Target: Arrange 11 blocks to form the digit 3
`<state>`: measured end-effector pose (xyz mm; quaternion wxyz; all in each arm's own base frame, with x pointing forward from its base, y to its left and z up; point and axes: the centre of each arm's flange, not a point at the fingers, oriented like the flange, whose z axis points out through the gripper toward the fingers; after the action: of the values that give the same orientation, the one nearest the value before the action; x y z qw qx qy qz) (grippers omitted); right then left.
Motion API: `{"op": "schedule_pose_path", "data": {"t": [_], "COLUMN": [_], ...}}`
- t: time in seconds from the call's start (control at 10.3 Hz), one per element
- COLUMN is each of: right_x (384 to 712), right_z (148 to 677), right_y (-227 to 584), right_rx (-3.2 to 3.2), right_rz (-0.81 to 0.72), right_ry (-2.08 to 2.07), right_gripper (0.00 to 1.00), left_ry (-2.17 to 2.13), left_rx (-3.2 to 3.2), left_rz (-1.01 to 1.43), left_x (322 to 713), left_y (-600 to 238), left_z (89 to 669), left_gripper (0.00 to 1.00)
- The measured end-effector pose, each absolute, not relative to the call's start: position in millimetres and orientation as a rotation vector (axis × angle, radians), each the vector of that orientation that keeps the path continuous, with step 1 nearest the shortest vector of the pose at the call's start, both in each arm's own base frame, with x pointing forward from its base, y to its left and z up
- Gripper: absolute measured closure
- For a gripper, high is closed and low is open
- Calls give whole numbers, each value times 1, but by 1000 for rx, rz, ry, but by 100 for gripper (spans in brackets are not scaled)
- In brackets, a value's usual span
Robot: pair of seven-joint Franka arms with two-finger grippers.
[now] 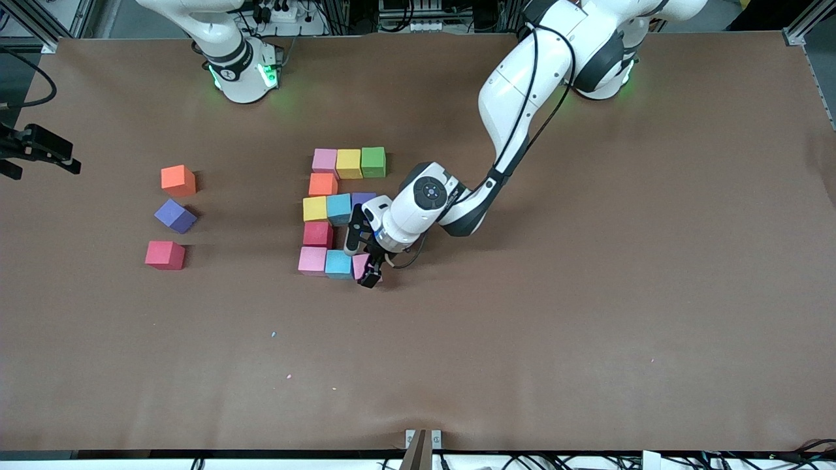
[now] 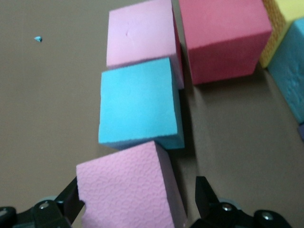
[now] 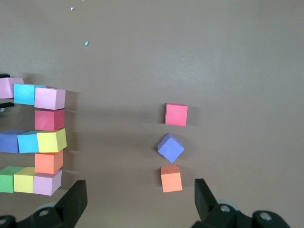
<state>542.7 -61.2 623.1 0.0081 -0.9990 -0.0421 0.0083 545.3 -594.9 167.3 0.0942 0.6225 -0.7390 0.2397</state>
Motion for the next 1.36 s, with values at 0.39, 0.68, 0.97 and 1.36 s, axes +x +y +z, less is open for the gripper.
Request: {"op": "schedule_pose_path", "data": {"t": [0.39, 0.68, 0.97, 1.36], "right_x": [543, 543, 543, 543], "right_z": [622, 621, 619, 619], "right_y": [-61, -61, -61, -61], "right_rx": [-3122, -3122, -3121, -3121], "right_rz": [28, 33, 37, 39], "right_ry": [-132, -132, -132, -132], "right_gripper": [0, 0, 0, 0], "left_ry": [-2304, -2307, -2303, -2257], "left_rx": [1774, 1769, 1771, 1792], "left_rz": [624, 619, 632, 667], "left_x": [542, 540, 541, 546], "left_y": [-593, -595, -596, -602], "left_z": [160, 160, 165, 204], "left_gripper": [0, 0, 0, 0]}}
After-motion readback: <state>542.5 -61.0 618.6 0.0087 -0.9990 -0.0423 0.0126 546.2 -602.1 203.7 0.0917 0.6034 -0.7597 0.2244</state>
